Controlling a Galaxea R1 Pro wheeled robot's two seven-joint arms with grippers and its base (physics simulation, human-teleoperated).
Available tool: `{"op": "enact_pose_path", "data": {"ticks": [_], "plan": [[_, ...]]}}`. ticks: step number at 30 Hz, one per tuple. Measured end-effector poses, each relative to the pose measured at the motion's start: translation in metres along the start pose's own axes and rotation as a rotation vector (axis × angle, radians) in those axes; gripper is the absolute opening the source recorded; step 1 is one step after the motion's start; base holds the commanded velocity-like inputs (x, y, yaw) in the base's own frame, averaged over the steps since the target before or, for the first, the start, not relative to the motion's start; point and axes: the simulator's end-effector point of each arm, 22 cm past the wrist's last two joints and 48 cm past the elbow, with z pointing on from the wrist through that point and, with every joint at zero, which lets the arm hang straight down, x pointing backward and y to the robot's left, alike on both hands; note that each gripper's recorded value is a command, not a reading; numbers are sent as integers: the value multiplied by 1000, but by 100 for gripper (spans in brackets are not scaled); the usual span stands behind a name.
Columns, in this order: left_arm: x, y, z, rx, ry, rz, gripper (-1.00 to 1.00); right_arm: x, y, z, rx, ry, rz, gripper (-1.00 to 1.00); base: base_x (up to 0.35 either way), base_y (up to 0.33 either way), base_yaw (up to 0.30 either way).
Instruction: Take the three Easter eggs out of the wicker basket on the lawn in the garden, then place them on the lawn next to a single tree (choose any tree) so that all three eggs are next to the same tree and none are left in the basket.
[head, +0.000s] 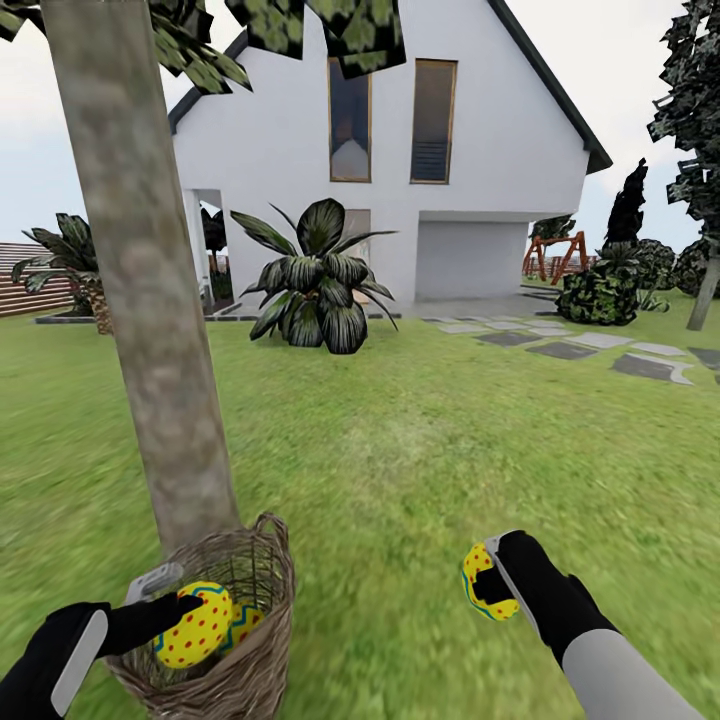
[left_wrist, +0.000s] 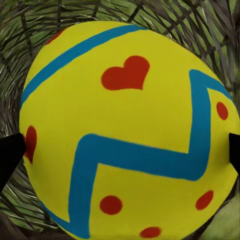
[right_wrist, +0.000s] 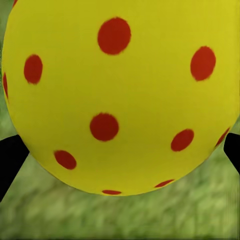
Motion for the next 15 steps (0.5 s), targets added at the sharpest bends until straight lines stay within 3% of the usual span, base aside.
{"op": "enact_pose_path", "data": {"ticks": [6, 9, 15], "plan": [[-1, -6, -6, -2, 27, -3, -100, -7, -4, -9, -4, 2, 4, -100, 0, 0, 0], [14, -5, -12, -12, 118, -22, -100, -10, -5, -14, -3, 6, 3, -100, 0, 0, 0], [7, -12, -19, -12, 131, -27, -100, -18, -8, -24, -4, 9, 4, -100, 0, 0, 0]]}}
